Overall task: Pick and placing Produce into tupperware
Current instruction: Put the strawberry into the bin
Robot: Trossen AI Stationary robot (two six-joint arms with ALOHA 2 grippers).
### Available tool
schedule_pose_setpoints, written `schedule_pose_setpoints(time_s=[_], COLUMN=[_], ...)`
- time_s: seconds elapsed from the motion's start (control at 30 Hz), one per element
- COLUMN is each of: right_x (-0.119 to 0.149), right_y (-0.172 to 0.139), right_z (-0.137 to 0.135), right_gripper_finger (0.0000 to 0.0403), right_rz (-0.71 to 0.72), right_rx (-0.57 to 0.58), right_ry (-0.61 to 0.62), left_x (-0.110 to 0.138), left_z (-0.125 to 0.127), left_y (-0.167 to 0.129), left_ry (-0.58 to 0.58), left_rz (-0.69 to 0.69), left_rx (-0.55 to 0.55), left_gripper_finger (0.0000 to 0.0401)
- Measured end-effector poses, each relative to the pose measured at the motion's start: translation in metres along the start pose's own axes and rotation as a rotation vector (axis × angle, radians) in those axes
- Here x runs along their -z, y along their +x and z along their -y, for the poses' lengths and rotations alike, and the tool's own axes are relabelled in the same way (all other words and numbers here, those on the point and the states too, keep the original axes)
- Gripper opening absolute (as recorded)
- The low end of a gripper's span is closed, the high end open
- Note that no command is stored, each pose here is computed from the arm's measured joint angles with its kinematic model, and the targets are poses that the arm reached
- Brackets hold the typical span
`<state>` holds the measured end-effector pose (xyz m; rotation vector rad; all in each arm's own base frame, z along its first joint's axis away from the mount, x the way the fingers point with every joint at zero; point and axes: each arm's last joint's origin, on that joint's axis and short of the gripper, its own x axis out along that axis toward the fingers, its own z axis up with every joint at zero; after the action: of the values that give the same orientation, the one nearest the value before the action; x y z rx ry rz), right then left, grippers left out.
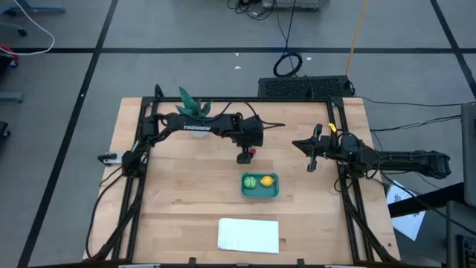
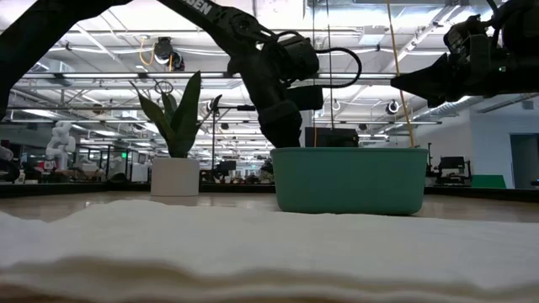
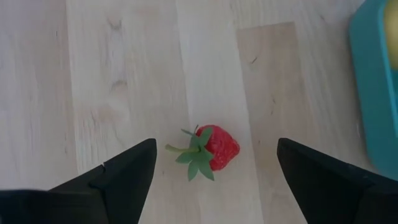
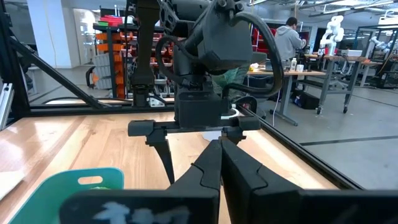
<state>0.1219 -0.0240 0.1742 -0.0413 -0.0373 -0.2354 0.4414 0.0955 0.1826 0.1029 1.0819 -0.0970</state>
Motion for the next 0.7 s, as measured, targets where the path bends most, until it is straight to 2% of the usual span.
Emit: schedule_pose_setpoints(time_s=[0.33,0.7], right_x=[0.000,0.001], right_y=[0.000,0.001], right_z=[0.000,0.000], right_gripper_finger=[0.0000,0.0000], right_rz=[0.000,-0.005], right_rx=[0.000,-0.001], right_ry=[0.001,0.000], left_x=[0.005,0.004], left_z=[-0.001,-0.001], left_y=[0.021,0.021], left_ry=[0.005,-0.003], left_rz=[-0.024,-0.019], left_rx=[0.010,0.007], left_gripper_finger=[0.0340,0.0340])
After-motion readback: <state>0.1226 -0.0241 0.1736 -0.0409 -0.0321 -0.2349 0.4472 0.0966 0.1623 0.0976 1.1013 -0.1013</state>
